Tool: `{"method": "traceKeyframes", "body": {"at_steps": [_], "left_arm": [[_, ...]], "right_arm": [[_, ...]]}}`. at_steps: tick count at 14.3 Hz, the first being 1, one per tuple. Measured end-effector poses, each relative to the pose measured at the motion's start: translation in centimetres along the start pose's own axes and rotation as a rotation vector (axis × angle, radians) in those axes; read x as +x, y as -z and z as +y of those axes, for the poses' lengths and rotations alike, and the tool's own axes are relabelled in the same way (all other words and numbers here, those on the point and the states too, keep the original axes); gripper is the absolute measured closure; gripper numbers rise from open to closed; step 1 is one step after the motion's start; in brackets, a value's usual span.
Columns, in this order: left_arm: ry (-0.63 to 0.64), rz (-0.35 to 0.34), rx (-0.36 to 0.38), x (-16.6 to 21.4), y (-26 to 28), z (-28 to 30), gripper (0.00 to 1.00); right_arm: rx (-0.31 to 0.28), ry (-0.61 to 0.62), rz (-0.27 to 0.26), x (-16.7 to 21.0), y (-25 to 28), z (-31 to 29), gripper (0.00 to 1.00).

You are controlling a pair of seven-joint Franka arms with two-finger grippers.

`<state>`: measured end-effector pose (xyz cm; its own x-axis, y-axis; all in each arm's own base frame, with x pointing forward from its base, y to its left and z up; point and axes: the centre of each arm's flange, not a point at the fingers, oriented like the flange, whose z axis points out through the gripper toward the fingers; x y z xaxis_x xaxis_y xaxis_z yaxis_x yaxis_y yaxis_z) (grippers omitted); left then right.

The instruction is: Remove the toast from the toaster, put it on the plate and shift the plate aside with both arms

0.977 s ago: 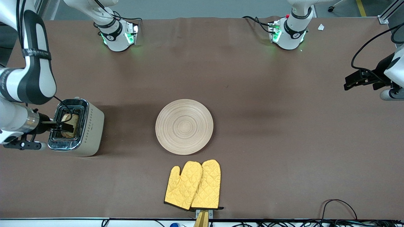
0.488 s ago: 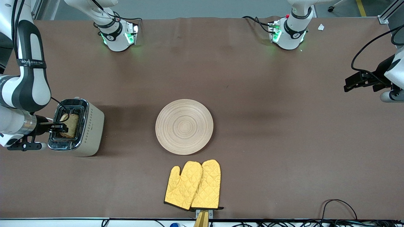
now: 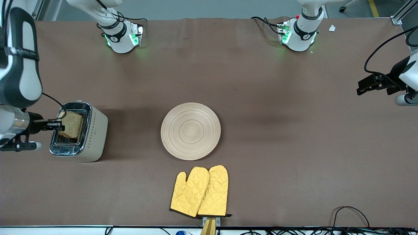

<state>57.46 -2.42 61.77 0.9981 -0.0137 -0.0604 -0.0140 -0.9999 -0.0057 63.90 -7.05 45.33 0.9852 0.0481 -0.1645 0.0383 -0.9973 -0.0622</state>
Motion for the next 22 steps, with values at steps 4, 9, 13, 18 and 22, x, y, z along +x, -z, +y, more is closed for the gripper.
{"method": "traceKeyframes", "body": {"at_steps": [4,9,13,18,22], "left_arm": [[-0.003,0.004,-0.001,0.0,0.2,0.0,0.0],[-0.012,-0.087,-0.2,2.1,-4.2,1.9,0.0],[0.026,-0.221,-0.37,5.6,-12.0,1.4,0.0],[0.029,-0.293,-0.731,8.9,-22.0,-3.7,0.0],[0.048,-0.324,-0.902,10.5,-28.0,-2.6,0.0]], "right_arm": [[-0.051,-0.025,-0.008,-1.9,6.9,-7.7,0.93],[-0.127,-0.171,-0.032,-1.3,2.7,-23.2,0.93],[-0.176,-0.275,-0.009,1.0,-5.6,-31.5,0.93],[-0.176,-0.411,0.075,1.2,-12.1,-39.4,0.93],[-0.15,-0.507,0.141,0.8,-16.2,-44.3,0.89]]}}
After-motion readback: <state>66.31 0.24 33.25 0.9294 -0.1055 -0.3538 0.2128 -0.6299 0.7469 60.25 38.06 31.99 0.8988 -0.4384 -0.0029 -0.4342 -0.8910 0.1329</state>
